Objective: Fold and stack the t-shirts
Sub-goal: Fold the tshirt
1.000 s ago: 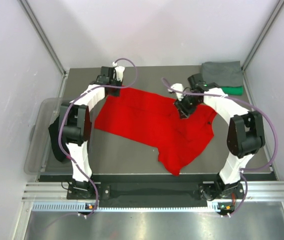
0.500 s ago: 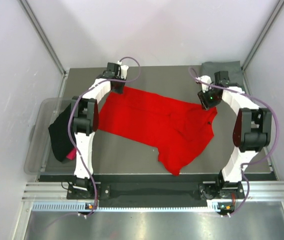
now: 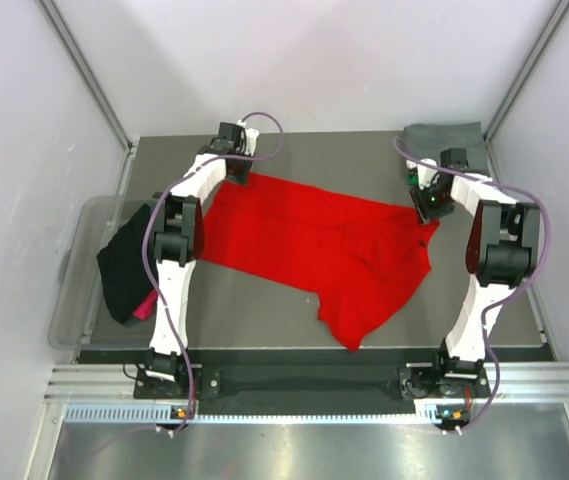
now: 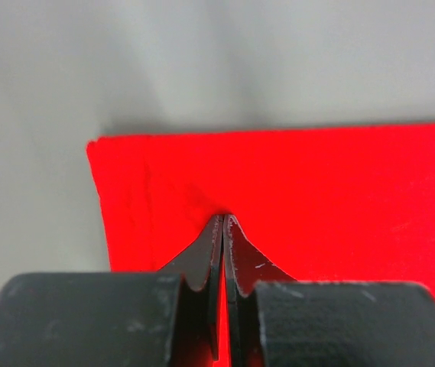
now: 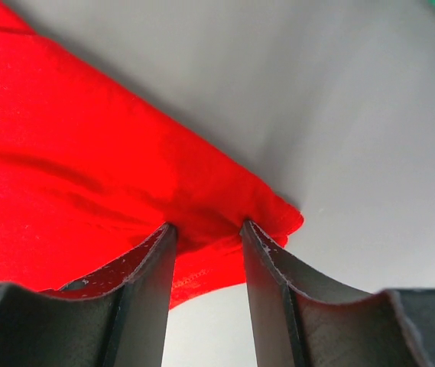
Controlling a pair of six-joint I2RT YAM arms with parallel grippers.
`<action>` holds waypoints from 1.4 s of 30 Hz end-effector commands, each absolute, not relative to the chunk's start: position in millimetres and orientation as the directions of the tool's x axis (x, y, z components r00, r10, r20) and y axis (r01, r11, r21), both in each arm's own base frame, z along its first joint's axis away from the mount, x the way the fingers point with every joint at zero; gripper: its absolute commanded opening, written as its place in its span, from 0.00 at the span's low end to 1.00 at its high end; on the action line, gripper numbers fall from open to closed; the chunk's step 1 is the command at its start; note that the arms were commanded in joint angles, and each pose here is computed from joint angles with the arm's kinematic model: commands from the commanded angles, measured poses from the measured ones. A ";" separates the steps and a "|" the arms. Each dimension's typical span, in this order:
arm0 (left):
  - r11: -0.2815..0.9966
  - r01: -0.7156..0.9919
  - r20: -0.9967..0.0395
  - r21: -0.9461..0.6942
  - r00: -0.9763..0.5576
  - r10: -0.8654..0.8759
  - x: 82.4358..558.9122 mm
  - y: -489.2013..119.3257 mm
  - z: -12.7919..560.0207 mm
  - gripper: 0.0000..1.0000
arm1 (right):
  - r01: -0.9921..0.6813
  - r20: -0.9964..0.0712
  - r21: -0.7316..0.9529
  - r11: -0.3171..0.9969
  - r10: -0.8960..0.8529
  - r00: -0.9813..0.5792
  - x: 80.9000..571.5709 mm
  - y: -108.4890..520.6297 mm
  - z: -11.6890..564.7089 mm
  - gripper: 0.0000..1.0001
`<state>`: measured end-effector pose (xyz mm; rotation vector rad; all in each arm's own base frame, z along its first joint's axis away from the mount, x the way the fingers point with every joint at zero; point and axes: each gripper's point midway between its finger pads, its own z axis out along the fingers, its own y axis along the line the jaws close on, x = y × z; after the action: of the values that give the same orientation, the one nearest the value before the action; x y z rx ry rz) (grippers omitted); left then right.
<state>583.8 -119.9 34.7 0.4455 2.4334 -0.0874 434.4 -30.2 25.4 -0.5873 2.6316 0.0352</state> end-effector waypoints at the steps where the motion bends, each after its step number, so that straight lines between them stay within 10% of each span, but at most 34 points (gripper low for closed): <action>1: 0.950 0.307 -0.561 0.059 -0.777 0.286 581.2 -108.1 8.5 0.04 | -0.348 -0.366 -0.122 0.930 -0.368 -0.855 440.1 -65.4 -1.1 0.41; 15: 0.945 0.301 -0.675 0.127 -0.672 0.305 633.3 -113.2 19.8 0.01 | -0.324 -0.398 -0.162 0.932 -0.362 -0.843 493.6 -76.5 7.1 0.41; 22: 0.965 0.211 -0.820 0.153 -0.518 0.244 647.6 -113.8 136.8 0.06 | -0.304 -0.515 -0.225 0.926 -0.378 -0.769 487.9 -73.9 91.2 0.42; 31: 0.962 0.259 -0.908 0.083 -0.378 0.180 553.9 -125.1 280.8 0.19 | -0.417 -0.656 -0.262 0.870 -0.478 -0.585 434.9 -1.5 210.2 0.47; 42: 0.855 0.515 -0.697 0.053 -0.595 0.401 402.7 -119.2 185.6 0.27 | -0.756 -0.582 -0.161 0.634 -0.679 -0.446 306.7 106.3 138.8 0.45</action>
<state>444.1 -125.1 259.6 0.5298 2.0644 -0.1653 329.2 106.5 156.9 -1.0745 2.2190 0.1398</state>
